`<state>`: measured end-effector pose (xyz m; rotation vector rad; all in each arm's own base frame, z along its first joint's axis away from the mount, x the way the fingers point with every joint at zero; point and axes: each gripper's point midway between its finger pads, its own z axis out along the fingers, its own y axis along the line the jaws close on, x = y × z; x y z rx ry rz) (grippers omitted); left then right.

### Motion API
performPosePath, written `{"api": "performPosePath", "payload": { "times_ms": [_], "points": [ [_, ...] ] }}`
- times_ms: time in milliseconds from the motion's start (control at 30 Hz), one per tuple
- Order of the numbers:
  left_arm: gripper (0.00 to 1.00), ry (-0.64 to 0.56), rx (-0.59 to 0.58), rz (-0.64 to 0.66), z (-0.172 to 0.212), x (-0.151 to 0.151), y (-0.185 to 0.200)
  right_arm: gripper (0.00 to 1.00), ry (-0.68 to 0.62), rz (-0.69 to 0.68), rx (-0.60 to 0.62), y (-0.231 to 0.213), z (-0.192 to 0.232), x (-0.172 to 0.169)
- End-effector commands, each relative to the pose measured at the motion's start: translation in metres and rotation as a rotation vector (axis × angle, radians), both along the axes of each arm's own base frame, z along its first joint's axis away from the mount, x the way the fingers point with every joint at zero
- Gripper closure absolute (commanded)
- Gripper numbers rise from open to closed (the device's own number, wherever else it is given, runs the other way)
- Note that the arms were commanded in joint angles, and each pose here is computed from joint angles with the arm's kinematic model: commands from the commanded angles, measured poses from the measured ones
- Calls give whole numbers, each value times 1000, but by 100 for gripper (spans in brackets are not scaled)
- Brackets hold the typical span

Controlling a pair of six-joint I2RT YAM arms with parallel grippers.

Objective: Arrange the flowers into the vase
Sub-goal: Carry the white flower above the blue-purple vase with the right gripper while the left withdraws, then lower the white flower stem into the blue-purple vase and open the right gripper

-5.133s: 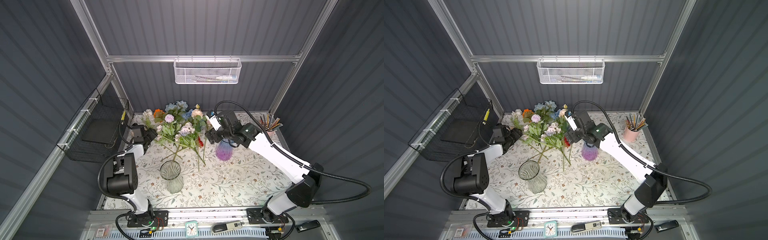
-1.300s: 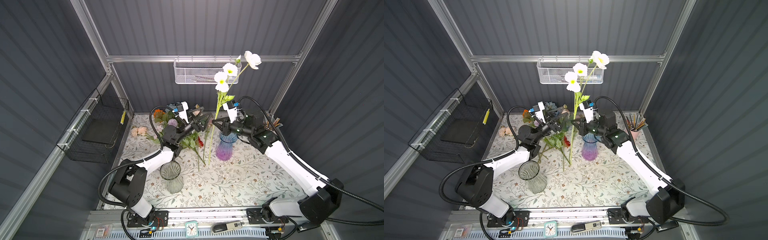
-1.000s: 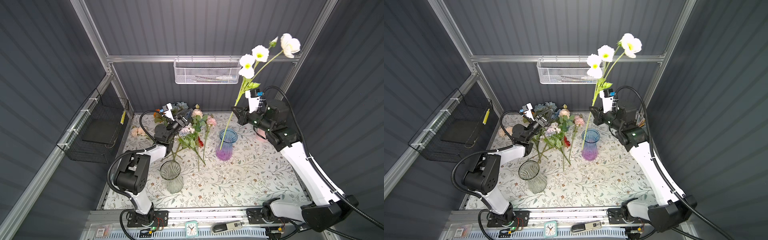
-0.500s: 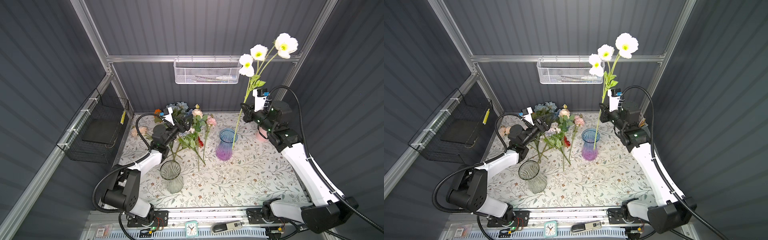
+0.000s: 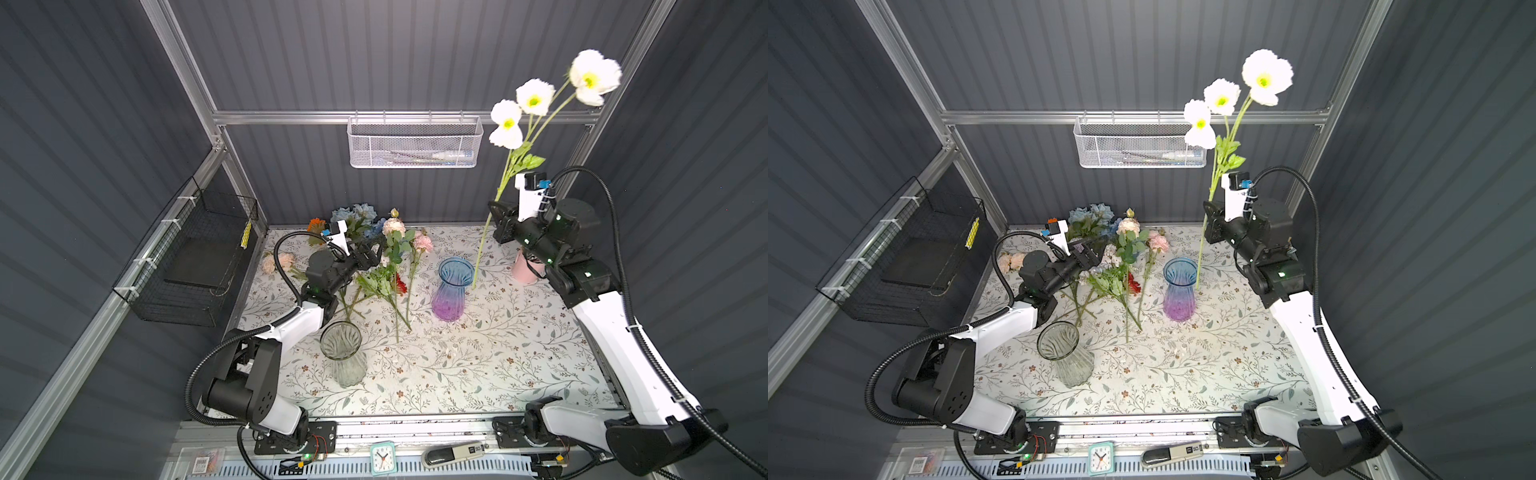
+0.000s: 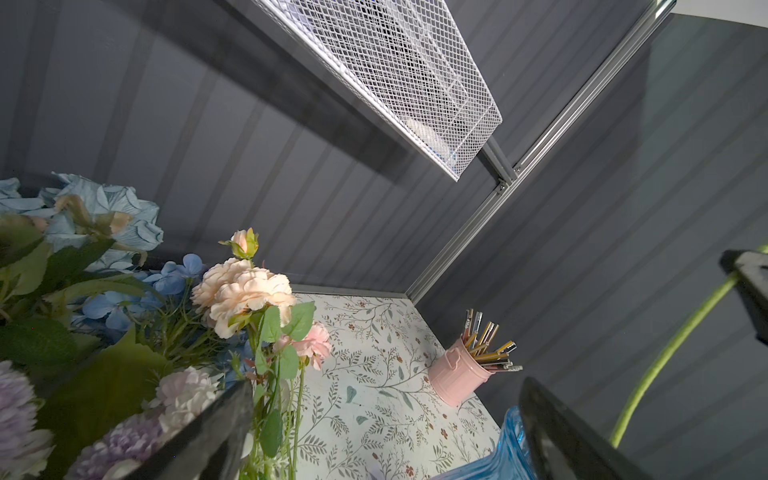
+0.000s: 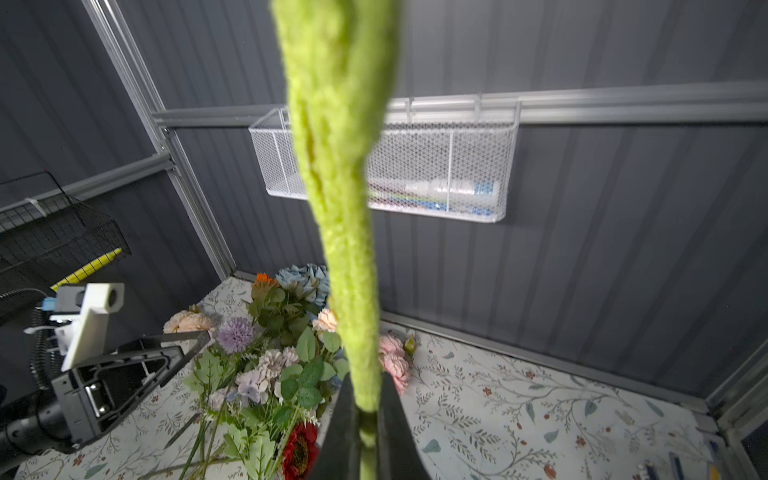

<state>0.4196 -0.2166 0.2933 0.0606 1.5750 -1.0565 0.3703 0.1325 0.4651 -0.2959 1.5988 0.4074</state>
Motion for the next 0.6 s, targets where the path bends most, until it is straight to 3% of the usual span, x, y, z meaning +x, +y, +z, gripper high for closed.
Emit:
{"api": "performPosePath", "payload": {
  "times_ms": [0, 267, 567],
  "points": [
    [0, -27, 17, -2, 5, -1, -1, 100, -80, 5, 7, -2, 30, -8],
    [0, 18, 42, 3, -12, -5, 1, 100, -116, 71, 46, 13, 31, 3],
    [0, 68, 129, 15, -37, -13, -3, 100, 101, 118, 85, 30, -69, 35]
  ]
}}
